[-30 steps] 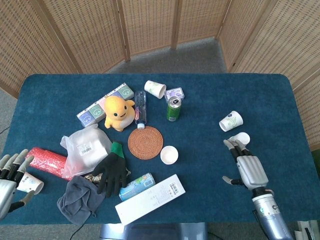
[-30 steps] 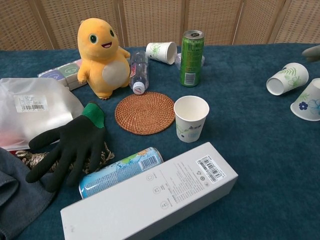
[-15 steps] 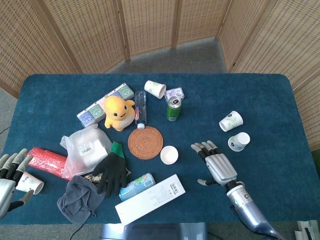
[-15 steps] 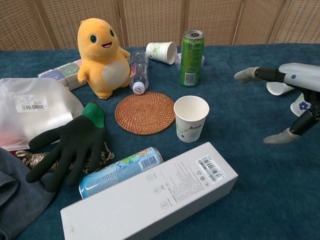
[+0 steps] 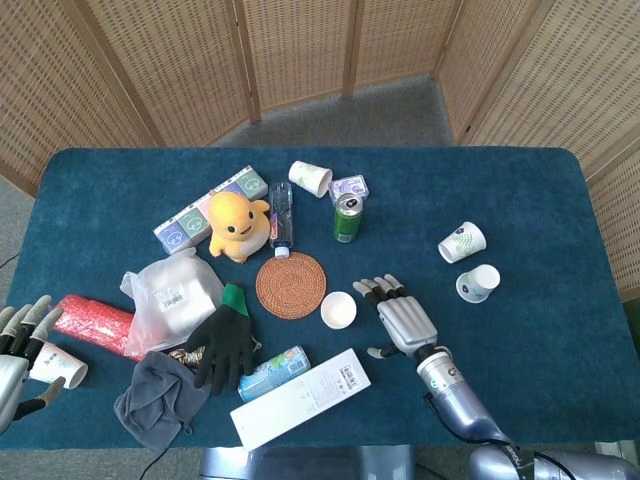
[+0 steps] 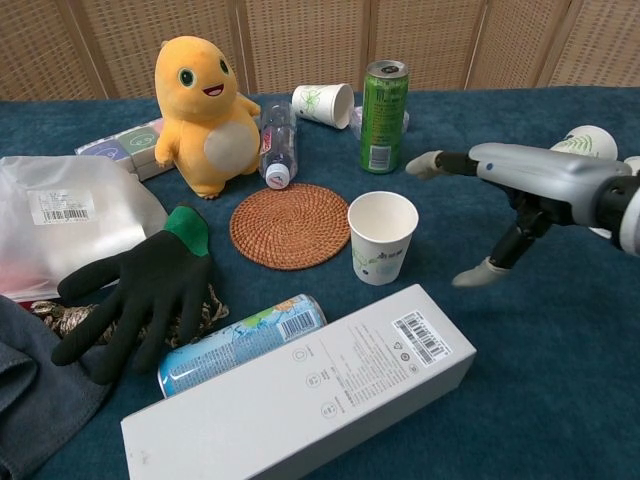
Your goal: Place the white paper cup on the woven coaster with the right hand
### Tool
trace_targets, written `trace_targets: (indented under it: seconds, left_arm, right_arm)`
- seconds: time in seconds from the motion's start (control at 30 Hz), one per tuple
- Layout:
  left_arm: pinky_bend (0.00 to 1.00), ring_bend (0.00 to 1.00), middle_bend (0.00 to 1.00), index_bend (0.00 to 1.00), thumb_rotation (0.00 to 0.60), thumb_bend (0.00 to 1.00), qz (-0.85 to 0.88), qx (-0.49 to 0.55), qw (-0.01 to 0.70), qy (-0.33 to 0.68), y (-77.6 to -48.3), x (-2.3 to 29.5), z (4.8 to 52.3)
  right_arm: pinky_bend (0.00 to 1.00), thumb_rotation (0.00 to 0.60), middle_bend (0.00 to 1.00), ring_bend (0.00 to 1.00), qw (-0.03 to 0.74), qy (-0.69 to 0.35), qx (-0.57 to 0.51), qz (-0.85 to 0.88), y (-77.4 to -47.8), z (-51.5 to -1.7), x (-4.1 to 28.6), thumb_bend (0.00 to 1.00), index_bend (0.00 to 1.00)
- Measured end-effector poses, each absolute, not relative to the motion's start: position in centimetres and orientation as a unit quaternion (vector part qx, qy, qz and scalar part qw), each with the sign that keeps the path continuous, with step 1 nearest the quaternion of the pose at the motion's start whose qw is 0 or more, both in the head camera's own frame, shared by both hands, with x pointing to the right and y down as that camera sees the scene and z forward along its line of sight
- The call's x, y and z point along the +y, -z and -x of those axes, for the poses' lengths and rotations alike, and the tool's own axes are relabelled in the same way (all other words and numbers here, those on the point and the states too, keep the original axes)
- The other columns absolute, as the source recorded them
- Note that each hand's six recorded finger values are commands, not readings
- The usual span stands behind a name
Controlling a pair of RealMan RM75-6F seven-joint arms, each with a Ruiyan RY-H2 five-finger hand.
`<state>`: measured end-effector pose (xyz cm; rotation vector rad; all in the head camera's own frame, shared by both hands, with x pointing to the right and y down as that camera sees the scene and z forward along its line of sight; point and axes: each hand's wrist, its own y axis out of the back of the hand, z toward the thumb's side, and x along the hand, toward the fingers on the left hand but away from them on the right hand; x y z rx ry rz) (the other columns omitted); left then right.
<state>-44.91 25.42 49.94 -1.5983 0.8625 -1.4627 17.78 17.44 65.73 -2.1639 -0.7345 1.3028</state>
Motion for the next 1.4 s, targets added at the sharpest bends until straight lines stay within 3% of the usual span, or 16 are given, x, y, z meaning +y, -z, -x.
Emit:
trace_targets:
  seconds: [0.27, 0.67, 0.77, 0.9, 1.1, 1.4]
  left_arm:
    - [0.00, 0.00, 0.00, 0.00, 0.600, 0.29, 0.630, 0.340, 0.391, 0.579, -50.1, 25.3, 45.1]
    - [0.00, 0.00, 0.00, 0.00, 0.600, 0.29, 0.629, 0.342, 0.387, 0.580, -50.1, 25.2, 45.3]
    - [0.00, 0.00, 0.00, 0.00, 0.600, 0.29, 0.629, 0.343, 0.387, 0.581, -50.1, 25.2, 45.3]
    - [0.00, 0.00, 0.00, 0.00, 0.600, 0.29, 0.629, 0.343, 0.386, 0.581, -50.1, 25.2, 45.3]
    - [0.00, 0.00, 0.00, 0.00, 0.600, 0.29, 0.630, 0.341, 0.386, 0.581, -50.2, 25.3, 45.2]
    - [0.00, 0.00, 0.00, 0.00, 0.600, 0.29, 0.631, 0.341, 0.385, 0.581, -50.2, 25.3, 45.2]
  right_arm:
    - [0.03, 0.600, 0.00, 0.00, 0.254, -0.472, -0.270, 0.800, -66.5, -15.1, 16.9, 0.07, 0.00]
    - [0.16, 0.600, 0.01, 0.00, 0.260, -0.472, -0.295, 0.789, -67.9, -13.9, 16.7, 0.14, 0.00]
    - [0.20, 0.600, 0.09, 0.07, 0.258, -0.470, -0.303, 0.788, -68.1, -14.0, 16.8, 0.15, 0.03]
    - [0.27, 0.600, 0.23, 0.19, 0.267, -0.461, -0.315, 0.785, -68.0, -14.1, 16.9, 0.19, 0.18]
    - [0.31, 0.600, 0.35, 0.30, 0.270, -0.453, -0.331, 0.783, -68.1, -14.7, 17.3, 0.22, 0.27]
    - [0.33, 0.600, 0.40, 0.33, 0.269, -0.449, -0.345, 0.779, -68.2, -15.1, 17.4, 0.26, 0.32]
